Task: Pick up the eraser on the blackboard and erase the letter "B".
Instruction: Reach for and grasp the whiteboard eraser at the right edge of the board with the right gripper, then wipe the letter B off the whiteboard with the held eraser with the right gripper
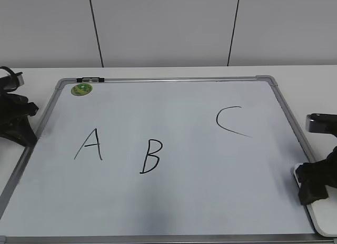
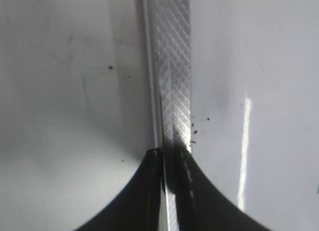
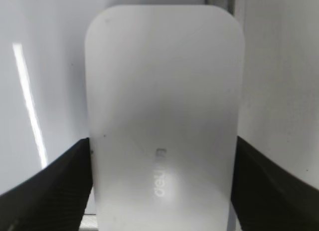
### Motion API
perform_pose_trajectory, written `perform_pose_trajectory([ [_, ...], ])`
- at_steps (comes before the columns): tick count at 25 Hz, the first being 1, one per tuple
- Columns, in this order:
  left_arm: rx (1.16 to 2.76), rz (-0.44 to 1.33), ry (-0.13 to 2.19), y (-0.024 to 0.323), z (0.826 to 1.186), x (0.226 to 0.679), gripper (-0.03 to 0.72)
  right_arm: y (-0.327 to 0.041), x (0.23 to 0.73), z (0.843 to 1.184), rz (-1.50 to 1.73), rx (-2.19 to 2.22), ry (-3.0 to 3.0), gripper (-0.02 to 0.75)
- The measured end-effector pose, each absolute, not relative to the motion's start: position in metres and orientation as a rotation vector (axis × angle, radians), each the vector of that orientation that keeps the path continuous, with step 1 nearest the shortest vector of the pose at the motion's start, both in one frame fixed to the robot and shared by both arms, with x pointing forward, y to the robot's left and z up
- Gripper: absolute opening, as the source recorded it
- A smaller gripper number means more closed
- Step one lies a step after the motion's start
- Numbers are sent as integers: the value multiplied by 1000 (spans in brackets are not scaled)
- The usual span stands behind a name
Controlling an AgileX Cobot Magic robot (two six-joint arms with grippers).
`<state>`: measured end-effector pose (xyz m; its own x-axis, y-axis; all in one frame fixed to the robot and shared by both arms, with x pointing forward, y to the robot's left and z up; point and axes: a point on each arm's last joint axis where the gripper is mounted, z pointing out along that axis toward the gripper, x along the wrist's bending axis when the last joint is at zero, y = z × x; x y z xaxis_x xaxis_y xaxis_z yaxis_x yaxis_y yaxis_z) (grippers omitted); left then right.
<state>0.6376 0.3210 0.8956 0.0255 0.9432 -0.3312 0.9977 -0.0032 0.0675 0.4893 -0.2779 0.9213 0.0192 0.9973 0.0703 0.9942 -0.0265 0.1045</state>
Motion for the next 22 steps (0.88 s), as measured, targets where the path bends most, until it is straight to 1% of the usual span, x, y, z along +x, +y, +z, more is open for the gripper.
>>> perform_pose_trajectory([
  [4, 2025, -276, 1995, 321, 896, 638, 35, -278, 490, 922, 192, 2223, 2171, 561],
  [7, 2025, -276, 1995, 321, 896, 638, 35, -278, 490, 922, 185, 2220, 2176, 545],
  [15, 2025, -276, 1995, 321, 896, 638, 35, -279, 496, 932, 150, 2196, 2200, 536],
  [22, 2024, -274, 1995, 321, 896, 638, 36, -279, 506, 965, 167, 2164, 2218, 535],
])
